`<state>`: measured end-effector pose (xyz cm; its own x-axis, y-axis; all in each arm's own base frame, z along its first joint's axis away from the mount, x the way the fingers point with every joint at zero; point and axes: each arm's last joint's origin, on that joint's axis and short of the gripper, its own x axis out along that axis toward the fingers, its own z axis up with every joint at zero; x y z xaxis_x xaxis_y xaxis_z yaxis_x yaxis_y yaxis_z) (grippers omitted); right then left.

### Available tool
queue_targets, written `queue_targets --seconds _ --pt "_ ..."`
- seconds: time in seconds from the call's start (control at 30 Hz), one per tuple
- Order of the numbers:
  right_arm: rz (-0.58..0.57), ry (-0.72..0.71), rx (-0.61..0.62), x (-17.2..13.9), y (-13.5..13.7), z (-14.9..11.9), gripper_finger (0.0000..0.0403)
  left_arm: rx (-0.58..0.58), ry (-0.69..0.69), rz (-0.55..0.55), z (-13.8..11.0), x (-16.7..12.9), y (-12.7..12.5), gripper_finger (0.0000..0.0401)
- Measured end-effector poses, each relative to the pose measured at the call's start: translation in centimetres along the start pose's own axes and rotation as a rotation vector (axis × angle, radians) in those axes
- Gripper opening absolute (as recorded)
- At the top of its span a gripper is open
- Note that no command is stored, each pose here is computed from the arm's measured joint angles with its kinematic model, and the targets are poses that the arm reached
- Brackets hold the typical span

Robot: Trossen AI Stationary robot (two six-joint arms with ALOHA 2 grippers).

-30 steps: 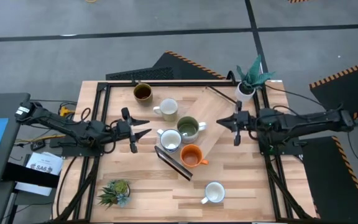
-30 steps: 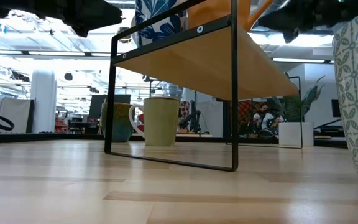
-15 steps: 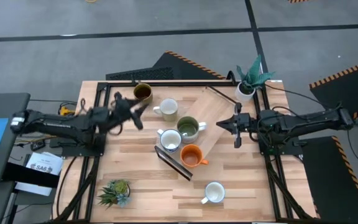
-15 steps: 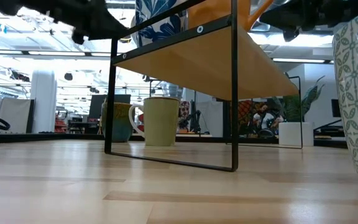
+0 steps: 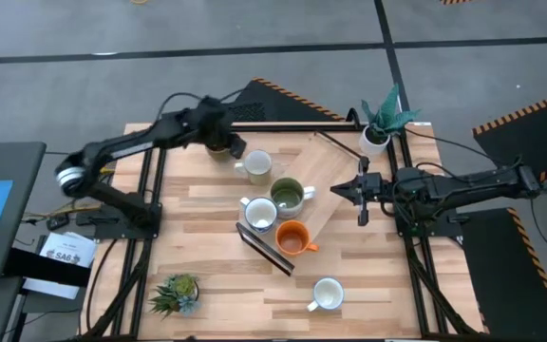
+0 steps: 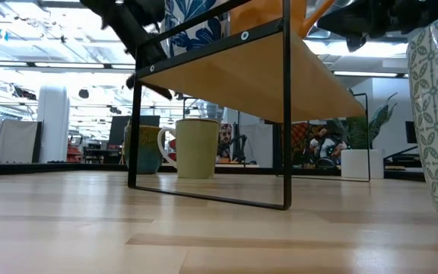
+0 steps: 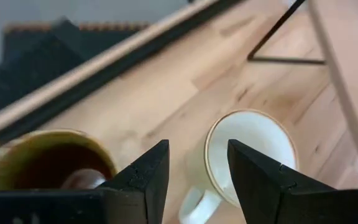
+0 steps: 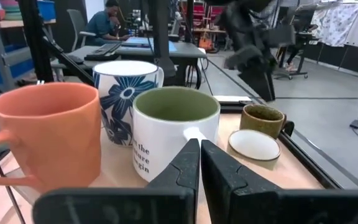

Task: Place coffee mugs
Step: Put the light green mug on the shelf

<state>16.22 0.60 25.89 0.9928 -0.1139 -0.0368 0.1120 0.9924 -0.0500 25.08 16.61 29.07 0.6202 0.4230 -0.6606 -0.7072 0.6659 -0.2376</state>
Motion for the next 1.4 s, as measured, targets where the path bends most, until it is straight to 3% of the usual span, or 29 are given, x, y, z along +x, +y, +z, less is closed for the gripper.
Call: queue_targets --seconds 0.2,0.47,0.8,1.07,1.23,1.4 --pt "0.001 0.032 0.009 0.0 0.0 -0.3 0.0043 -0.001 0.149 0.017 -1.3 4.6 -0.2 0.0147" --pt "0.001 0.031 0.011 0.0 0.0 -0.3 0.0043 -0.002 0.176 0.050 -2.1 6.8 -0.2 0.0147" --pt "0.000 0.031 0.037 0.0 0.0 -0.3 0.0043 0.000 0.189 0.064 -2.3 6.7 -0.1 0.0132" --pt "0.000 0.030 0.038 0.0 0.0 -0.3 0.0043 0.032 0.196 0.071 -2.3 6.7 0.0 0.0012" --pt "0.000 0.031 0.040 0.0 0.0 -0.3 0.0043 0.044 0.199 0.080 -1.6 6.2 -0.2 0.0005" --pt "0.000 0.030 0.040 0.0 0.0 -0.3 0.0043 0.049 0.129 0.084 1.4 4.2 -1.2 0.0003"
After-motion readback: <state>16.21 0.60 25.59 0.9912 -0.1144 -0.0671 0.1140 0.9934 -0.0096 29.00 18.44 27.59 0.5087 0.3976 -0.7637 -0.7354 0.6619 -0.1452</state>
